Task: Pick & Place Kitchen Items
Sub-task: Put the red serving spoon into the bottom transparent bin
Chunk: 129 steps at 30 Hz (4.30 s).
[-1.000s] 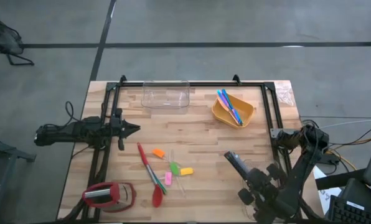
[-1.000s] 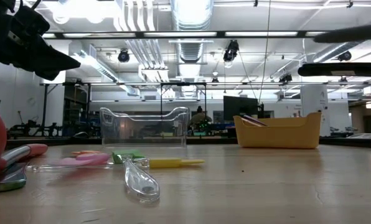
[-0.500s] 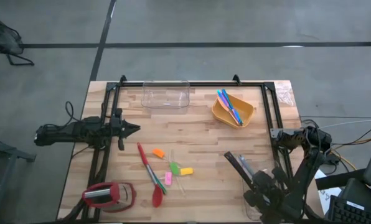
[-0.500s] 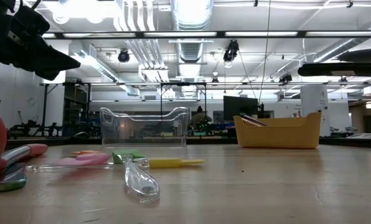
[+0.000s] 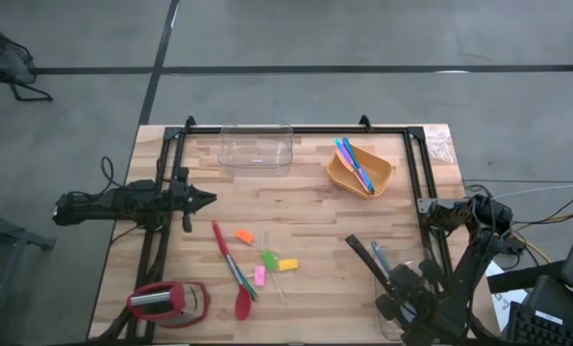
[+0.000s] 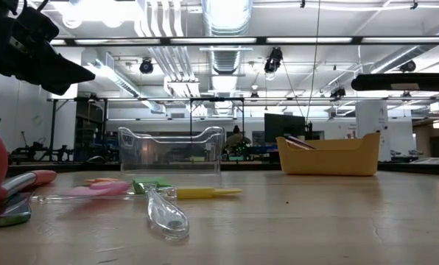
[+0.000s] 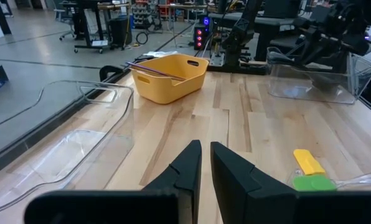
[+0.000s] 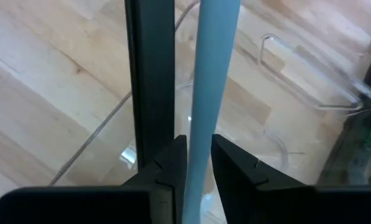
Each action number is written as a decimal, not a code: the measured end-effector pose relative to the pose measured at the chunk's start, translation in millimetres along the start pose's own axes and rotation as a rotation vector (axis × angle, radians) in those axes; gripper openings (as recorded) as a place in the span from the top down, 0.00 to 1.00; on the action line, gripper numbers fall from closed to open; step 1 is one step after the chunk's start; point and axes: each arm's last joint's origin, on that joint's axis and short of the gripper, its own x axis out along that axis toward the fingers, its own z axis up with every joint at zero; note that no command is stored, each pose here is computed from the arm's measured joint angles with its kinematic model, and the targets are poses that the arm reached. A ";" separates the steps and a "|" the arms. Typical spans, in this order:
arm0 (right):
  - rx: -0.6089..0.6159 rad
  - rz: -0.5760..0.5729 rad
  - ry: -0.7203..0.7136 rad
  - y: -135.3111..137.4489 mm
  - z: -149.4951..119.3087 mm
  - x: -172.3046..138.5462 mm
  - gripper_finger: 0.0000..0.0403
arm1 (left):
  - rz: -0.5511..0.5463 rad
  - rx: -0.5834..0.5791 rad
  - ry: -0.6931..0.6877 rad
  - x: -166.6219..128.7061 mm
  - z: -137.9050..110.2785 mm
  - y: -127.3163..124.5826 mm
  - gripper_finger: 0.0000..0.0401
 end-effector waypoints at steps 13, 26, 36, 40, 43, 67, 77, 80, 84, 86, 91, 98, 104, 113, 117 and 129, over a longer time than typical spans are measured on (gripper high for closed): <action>-0.036 0.053 -0.085 8.3 28.8 -22.5 0.87 | 0.000 0.000 0.000 0.0 0.0 0.0 0.89; -0.190 0.313 -0.177 72.8 91.4 -7.1 0.81 | 0.000 0.000 -0.001 0.0 0.0 0.0 0.89; -0.437 0.701 -0.355 133.6 142.2 -2.1 0.83 | 0.000 0.000 -0.001 -0.1 0.2 0.0 0.89; -0.664 0.703 -0.463 150.6 143.7 11.7 0.80 | 0.000 0.000 0.000 0.0 0.1 0.0 0.89; -0.818 0.672 -0.543 166.3 138.7 28.3 0.75 | 0.000 0.000 -0.001 0.0 0.1 0.0 0.89; -1.337 0.500 -0.586 286.1 136.1 82.0 0.48 | 0.000 0.000 0.002 0.1 -0.1 0.0 0.89; -1.367 0.524 -0.535 292.4 145.5 103.7 0.54 | 0.000 0.000 0.002 0.0 -0.2 0.0 0.89; -1.365 0.532 -0.529 292.7 147.7 106.7 0.56 | 0.000 0.000 0.002 0.0 -0.1 0.0 0.89; -1.378 0.594 -0.523 294.8 150.0 109.3 0.61 | 0.000 0.000 0.002 0.1 -0.2 0.0 0.89; -1.378 0.601 -0.513 294.5 150.0 111.2 0.64 | 0.000 0.000 0.001 0.0 0.0 0.0 0.89; -1.378 0.631 -0.493 294.5 151.7 114.1 0.73 | 0.000 0.000 0.002 0.1 -0.1 0.0 0.89; -1.386 0.662 -0.459 294.0 149.0 119.8 0.94 | 0.000 0.000 0.001 0.0 0.0 0.0 0.89; -1.407 0.542 -0.507 292.8 141.9 113.6 0.96 | 0.000 0.000 0.001 0.0 0.0 0.0 0.89; -1.408 0.288 -0.590 276.0 122.3 69.0 0.97 | 0.000 0.000 0.001 0.1 -0.1 0.0 0.89; -1.391 0.192 -0.618 264.2 115.4 48.2 0.97 | 0.000 0.000 0.002 0.1 -0.2 0.0 0.89; -1.294 0.130 -0.536 217.2 94.7 -5.4 0.97 | 0.000 0.001 0.003 0.1 -0.3 0.0 0.89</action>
